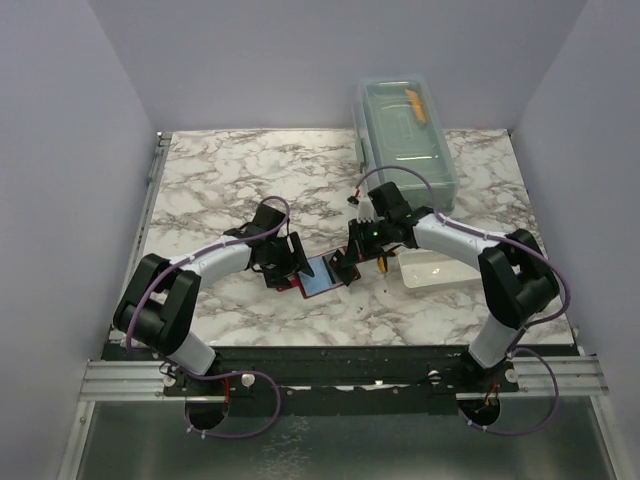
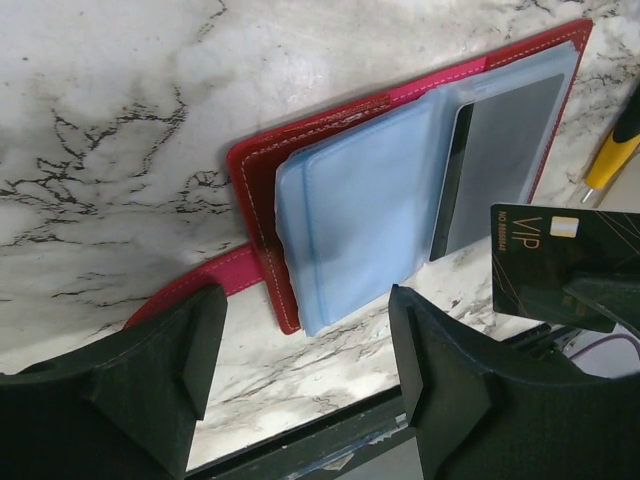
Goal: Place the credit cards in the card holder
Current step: Insert the credit card into the card holder.
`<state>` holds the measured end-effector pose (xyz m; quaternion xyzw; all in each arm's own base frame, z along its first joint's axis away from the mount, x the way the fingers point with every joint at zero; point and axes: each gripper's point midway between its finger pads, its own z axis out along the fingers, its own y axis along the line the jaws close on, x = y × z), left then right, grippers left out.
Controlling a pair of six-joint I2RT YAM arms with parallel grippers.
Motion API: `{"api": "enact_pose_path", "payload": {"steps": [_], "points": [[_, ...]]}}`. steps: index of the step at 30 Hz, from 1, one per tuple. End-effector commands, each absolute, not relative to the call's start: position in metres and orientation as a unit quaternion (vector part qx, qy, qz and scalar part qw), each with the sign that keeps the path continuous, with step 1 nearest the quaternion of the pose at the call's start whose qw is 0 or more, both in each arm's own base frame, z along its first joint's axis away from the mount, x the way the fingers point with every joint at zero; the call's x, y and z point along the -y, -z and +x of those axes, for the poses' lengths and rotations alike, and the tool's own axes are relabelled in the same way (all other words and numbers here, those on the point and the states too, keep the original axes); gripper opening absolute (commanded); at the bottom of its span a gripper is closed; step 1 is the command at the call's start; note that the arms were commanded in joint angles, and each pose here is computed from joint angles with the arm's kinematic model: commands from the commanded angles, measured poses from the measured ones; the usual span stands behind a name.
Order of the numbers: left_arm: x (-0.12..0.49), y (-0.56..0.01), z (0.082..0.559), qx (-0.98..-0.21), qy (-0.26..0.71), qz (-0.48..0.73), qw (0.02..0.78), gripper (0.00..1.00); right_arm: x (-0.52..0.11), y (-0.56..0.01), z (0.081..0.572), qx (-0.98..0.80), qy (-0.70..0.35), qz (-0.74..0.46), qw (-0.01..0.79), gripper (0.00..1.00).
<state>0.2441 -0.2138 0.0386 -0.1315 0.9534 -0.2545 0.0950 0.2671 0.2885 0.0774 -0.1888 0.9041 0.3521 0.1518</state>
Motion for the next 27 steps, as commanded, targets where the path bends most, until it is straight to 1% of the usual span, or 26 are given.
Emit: {"api": "enact_pose_path", "payload": {"steps": [1,5,9,13,21,27], "points": [[0.197,-0.022,0.244,-0.965,0.194,-0.149,0.095,0.73,-0.304,-0.072,0.274,-0.891,-0.372,-0.217,0.146,0.0],[0.194,-0.015,0.25,-0.97,0.167,-0.148,0.096,0.73,-0.307,-0.061,0.277,-0.893,-0.371,-0.216,0.138,0.0],[0.191,-0.008,0.252,-0.974,0.149,-0.147,0.093,0.63,-0.31,-0.053,0.272,-0.888,-0.385,-0.221,0.122,0.0],[0.188,-0.002,0.252,-0.975,0.135,-0.148,0.092,0.6,-0.313,-0.046,0.27,-0.885,-0.394,-0.22,0.113,0.0],[0.183,0.004,0.25,-0.978,0.12,-0.144,0.092,0.55,-0.32,-0.036,0.275,-0.882,-0.407,-0.21,0.113,0.0],[0.179,0.008,0.247,-0.979,0.113,-0.144,0.089,0.53,-0.324,-0.034,0.281,-0.878,-0.415,-0.199,0.129,0.0]]}}
